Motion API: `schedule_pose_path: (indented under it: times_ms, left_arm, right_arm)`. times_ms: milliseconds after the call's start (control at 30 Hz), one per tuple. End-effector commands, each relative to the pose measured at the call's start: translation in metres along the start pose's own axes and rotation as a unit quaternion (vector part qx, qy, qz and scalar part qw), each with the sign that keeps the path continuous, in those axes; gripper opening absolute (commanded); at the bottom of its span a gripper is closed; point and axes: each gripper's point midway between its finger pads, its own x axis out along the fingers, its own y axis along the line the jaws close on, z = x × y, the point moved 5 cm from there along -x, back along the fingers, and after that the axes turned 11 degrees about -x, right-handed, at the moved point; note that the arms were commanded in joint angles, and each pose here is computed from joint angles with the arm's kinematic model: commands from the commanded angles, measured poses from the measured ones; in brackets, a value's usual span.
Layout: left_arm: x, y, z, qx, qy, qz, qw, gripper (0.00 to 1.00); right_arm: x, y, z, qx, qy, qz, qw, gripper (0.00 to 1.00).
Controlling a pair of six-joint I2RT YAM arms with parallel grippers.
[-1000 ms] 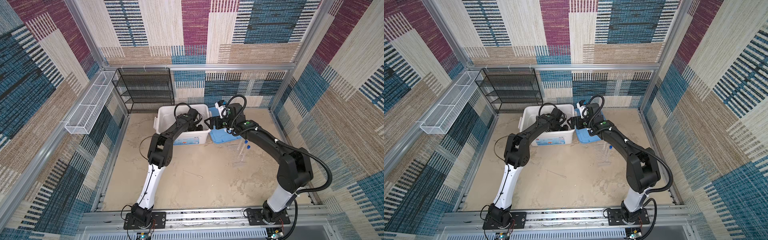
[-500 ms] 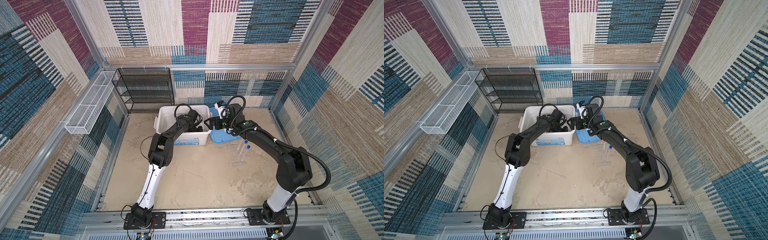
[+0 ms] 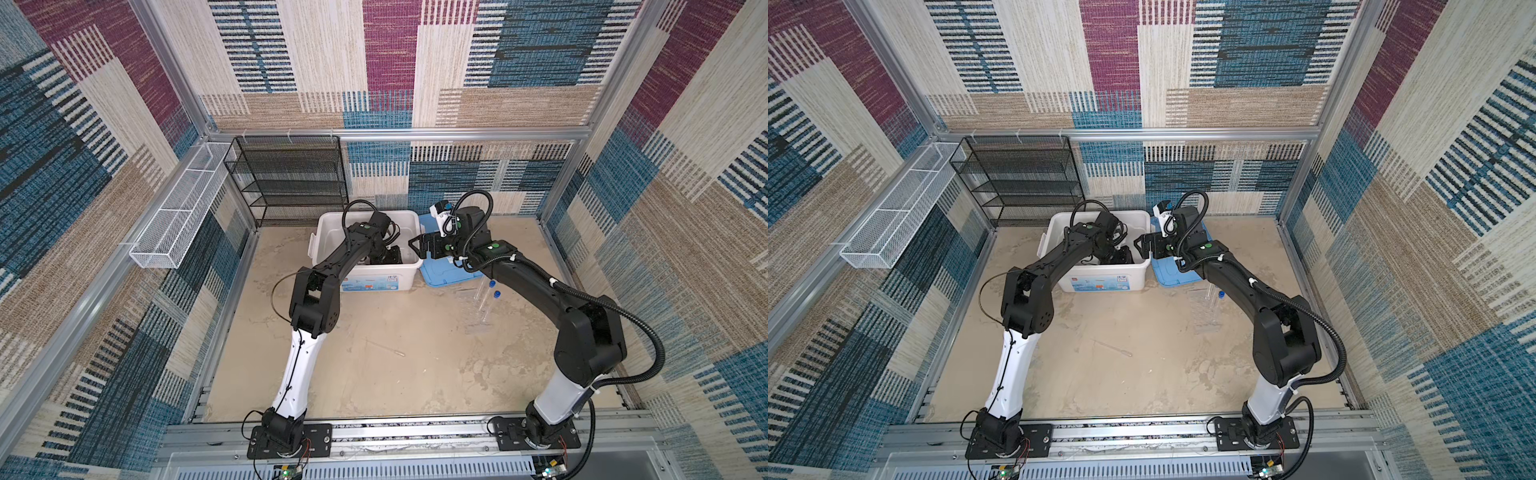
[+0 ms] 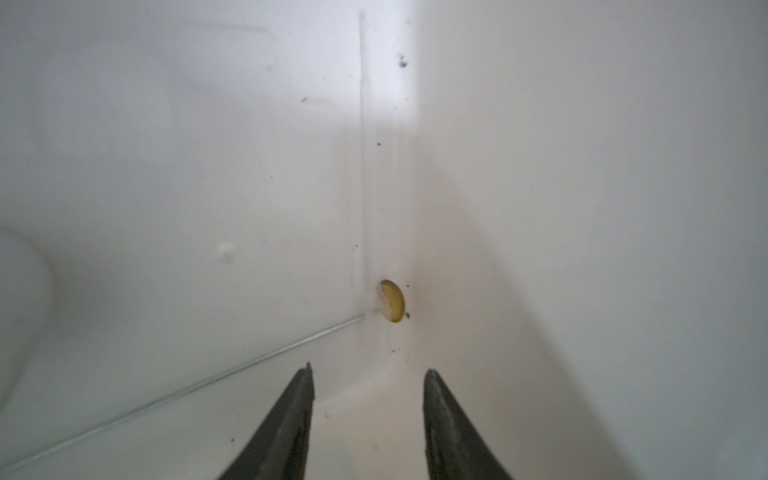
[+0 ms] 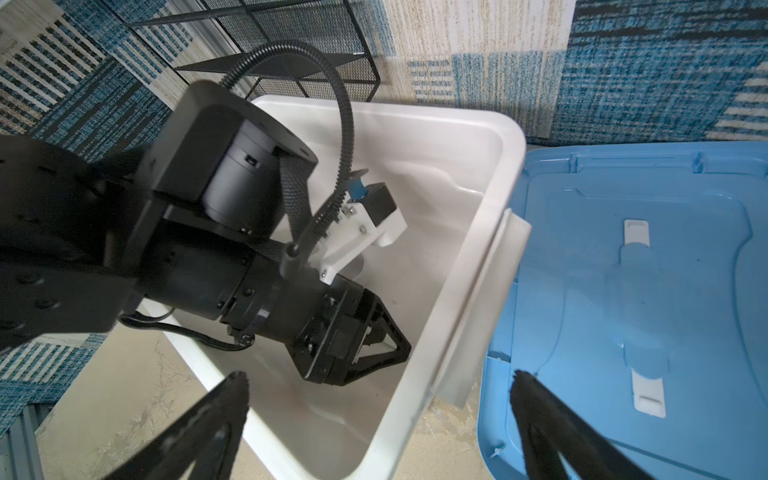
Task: Organize the chemistry lab equipment
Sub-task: 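Open the left gripper to release the dropper inside the bin, then withdraw the left gripper and move it over the second clear dropper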
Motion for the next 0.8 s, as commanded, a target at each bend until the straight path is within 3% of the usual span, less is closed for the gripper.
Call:
schedule_pose_path:
  times_ms: [0, 167, 300, 667, 767]
  left_arm:
    - [-0.024, -0.007, 0.000, 0.022, -0.021, 0.005, 1.000, 0.57]
    - [-0.060, -0.020, -0.003, 0.031, -0.048, -0.008, 0.998, 0.76]
    - [-0.093, -0.028, -0.010, 0.031, -0.075, -0.018, 0.997, 0.98]
    - [-0.190, -0.034, -0.063, 0.040, -0.185, -0.077, 0.979, 0.99]
    - [-0.202, -0.026, -0.089, 0.040, -0.194, -0.089, 0.976, 0.99]
  right_arm:
    - [-0.011, 0.004, 0.015, -0.009, -0.025, 0.001, 1.000, 0.99]
    - [-0.029, 0.009, 0.029, -0.016, -0.049, -0.004, 0.999, 0.99]
    - [-0.047, 0.014, 0.038, -0.025, -0.066, -0.008, 0.997, 0.99]
    - [-0.104, 0.036, 0.028, -0.105, -0.115, 0.001, 0.988, 0.99]
    - [-0.107, 0.032, 0.014, -0.096, -0.104, -0.018, 0.990, 0.99]
